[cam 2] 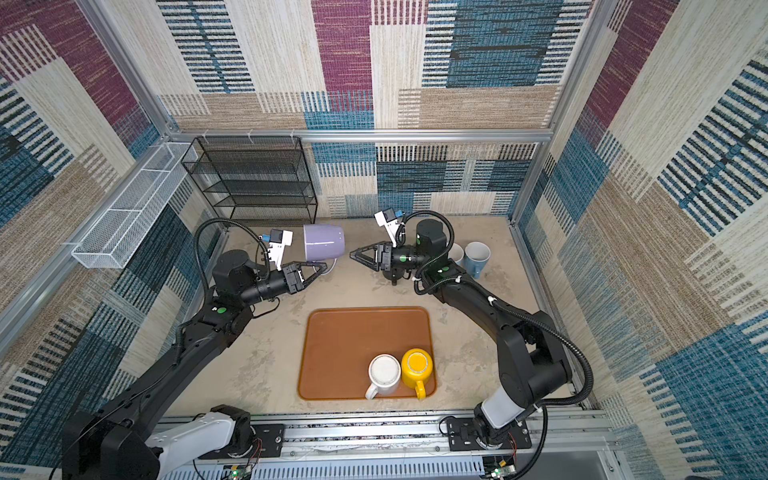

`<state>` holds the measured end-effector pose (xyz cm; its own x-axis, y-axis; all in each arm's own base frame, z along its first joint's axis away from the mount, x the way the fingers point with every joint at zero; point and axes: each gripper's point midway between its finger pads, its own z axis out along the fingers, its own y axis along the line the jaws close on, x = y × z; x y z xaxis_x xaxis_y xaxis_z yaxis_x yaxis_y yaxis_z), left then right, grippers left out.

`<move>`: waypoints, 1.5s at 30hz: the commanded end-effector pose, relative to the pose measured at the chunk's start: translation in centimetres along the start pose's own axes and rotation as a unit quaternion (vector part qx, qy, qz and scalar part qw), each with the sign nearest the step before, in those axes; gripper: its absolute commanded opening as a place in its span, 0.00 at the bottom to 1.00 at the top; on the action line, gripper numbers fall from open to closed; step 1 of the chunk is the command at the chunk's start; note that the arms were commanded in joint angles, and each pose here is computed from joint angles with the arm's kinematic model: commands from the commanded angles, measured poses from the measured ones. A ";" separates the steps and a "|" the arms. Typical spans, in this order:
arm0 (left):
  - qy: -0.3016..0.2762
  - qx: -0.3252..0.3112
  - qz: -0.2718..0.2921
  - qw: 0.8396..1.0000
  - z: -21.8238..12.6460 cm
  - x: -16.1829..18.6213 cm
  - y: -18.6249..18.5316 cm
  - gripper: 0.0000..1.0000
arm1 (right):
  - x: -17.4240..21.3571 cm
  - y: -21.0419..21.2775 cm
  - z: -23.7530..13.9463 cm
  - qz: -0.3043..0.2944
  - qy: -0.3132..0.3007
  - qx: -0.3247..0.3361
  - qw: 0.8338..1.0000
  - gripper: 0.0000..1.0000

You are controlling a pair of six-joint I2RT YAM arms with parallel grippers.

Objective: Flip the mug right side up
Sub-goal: 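Open and withdraw the right gripper while the left gripper holds the mug, then lower the lavender mug upright beside the black mug with the left gripper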

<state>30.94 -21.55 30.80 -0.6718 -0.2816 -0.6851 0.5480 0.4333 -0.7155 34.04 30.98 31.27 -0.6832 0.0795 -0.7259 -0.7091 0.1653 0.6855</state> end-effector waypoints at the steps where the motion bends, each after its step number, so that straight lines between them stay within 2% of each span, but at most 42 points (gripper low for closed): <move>1: 0.001 -0.016 0.041 0.999 0.4 -0.2 0.0 0.00 | -0.3 -1.1 -0.9 -0.003 -0.009 0.036 0.999 0.57; 6: 0.039 -0.065 0.054 0.996 1.9 1.2 1.0 0.00 | -0.8 -1.7 -2.2 -0.004 -0.025 0.059 0.998 0.56; 11: 0.060 -0.156 0.058 0.984 3.1 1.9 3.5 0.00 | -1.6 -2.3 -3.4 -0.019 -0.040 0.111 0.993 0.56; 17: 0.096 -0.254 0.091 0.958 4.6 2.9 5.3 0.00 | -1.7 -2.8 -4.5 -0.031 -0.044 0.153 0.987 0.57; 23: 0.110 -0.343 0.084 0.929 5.2 3.2 7.4 0.00 | -1.4 -3.2 -5.3 -0.026 -0.047 0.174 0.983 0.57; 30: 0.136 -0.410 0.058 0.900 6.3 3.7 10.1 0.00 | -1.8 -3.9 -6.4 -0.004 -0.061 0.194 0.979 0.58; 35: 0.167 -0.460 0.046 0.871 7.4 4.0 12.5 0.00 | -1.7 -4.8 -7.4 0.016 -0.067 0.213 0.975 0.59; 39: 0.186 -0.472 0.038 0.861 9.2 4.6 14.1 0.00 | -1.4 -5.2 -7.8 0.026 -0.066 0.220 0.973 0.59; 45: 0.209 -0.471 0.022 0.857 12.2 5.9 16.2 0.00 | -1.1 -5.1 -8.3 0.029 -0.070 0.227 0.971 0.59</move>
<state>41.16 -26.10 13.53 -0.8910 0.0237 -0.4534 0.0837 0.9901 -0.1127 37.02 22.07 28.75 -0.6746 0.2185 -0.7051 -0.5022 0.5641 0.6554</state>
